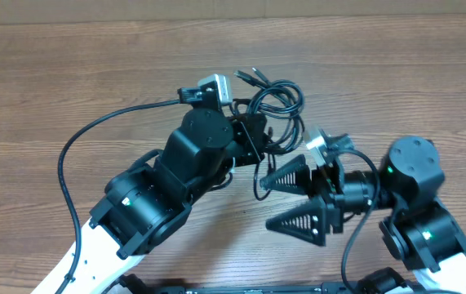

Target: Untangle cables

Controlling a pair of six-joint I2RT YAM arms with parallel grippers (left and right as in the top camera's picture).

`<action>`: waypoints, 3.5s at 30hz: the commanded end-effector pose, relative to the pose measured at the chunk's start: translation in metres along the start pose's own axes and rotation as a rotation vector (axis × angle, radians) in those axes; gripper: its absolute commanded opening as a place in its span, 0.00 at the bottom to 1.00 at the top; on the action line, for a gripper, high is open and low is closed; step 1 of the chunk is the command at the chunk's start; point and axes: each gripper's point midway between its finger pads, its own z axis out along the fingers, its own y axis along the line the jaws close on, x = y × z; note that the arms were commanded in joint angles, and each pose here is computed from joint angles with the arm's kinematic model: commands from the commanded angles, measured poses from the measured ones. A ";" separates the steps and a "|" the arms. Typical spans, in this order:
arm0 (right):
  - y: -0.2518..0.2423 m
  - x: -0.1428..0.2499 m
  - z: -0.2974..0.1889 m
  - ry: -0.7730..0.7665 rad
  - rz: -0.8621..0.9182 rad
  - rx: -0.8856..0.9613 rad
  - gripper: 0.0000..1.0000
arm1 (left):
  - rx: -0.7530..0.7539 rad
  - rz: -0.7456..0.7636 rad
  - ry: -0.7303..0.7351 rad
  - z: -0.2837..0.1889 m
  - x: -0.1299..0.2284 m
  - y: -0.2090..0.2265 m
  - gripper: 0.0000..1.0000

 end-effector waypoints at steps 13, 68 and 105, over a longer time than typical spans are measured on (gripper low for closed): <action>0.006 -0.002 0.020 0.051 -0.110 -0.112 1.00 | 0.016 -0.017 -0.018 -0.003 -0.002 -0.008 0.04; -0.070 -0.011 0.002 -0.080 0.051 0.290 1.00 | 0.055 0.868 0.058 -0.083 0.001 0.025 0.04; -0.022 -0.011 0.004 -0.019 -0.136 0.042 0.04 | 0.240 0.629 0.006 -0.082 -0.006 -0.019 0.05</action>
